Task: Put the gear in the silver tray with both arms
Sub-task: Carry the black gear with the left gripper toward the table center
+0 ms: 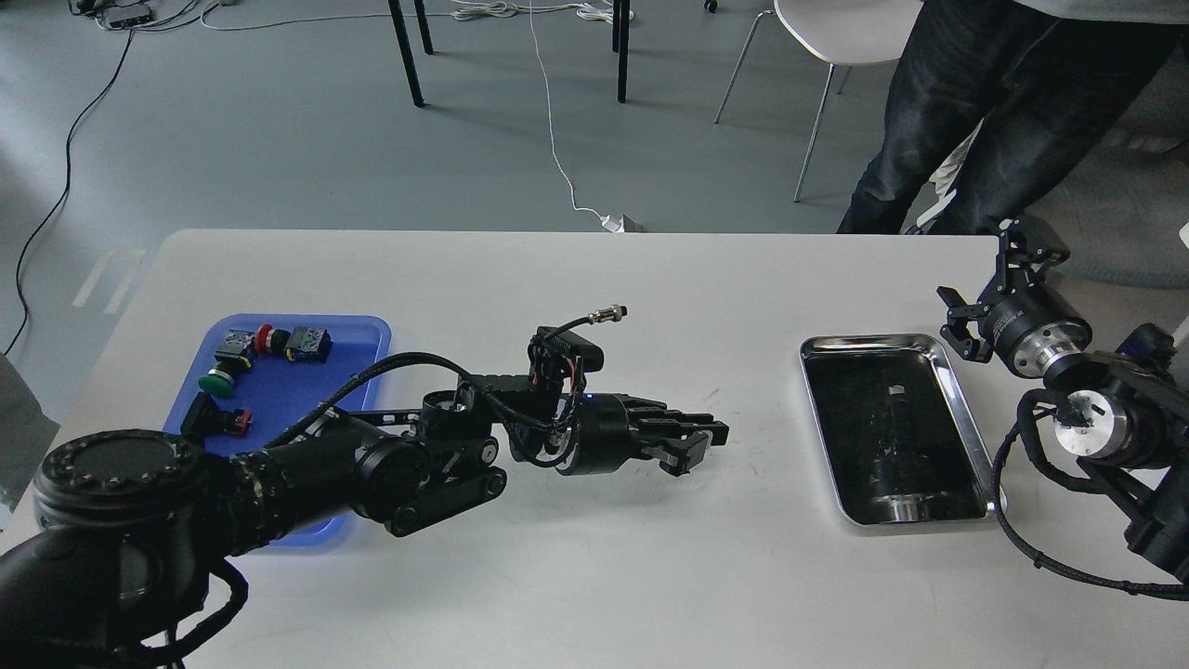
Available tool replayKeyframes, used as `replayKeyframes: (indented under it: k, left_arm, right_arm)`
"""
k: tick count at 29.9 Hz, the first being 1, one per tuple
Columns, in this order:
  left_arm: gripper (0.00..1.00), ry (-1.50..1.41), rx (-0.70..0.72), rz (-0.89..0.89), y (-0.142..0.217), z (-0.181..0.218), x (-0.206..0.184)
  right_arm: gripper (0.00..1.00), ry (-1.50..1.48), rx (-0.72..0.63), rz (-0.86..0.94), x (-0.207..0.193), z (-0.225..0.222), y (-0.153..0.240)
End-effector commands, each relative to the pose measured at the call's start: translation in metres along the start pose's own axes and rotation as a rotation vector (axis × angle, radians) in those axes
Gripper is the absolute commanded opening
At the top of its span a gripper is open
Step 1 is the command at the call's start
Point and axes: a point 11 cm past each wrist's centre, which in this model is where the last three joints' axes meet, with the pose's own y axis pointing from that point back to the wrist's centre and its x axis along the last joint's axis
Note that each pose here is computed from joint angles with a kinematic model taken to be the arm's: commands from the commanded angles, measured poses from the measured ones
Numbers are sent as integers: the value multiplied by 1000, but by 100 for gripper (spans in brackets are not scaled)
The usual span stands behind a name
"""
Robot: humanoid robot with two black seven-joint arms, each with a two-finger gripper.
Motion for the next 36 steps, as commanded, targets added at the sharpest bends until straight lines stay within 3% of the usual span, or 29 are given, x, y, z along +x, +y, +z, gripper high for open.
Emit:
replayKeyframes:
  k: [1, 11, 16, 28, 36]
  left_arm:
    - [9, -1, 19, 3, 2, -6, 1]
    - [12, 4, 68, 4, 8, -22, 0]
    - [28, 26, 66, 15, 8, -22, 0]
    - [38, 54, 33, 30, 4, -11, 3]
    - [57, 187, -9, 154, 3, -1, 42]
  right_arm:
    - [99, 0, 3, 0, 0, -1, 0]
    - [99, 0, 2, -1, 1, -1, 0]
    - [99, -1, 2, -3, 0, -1, 0]
    - [99, -1, 5, -4, -1, -3, -1]
    - [99, 64, -46, -34, -7, -6, -4]
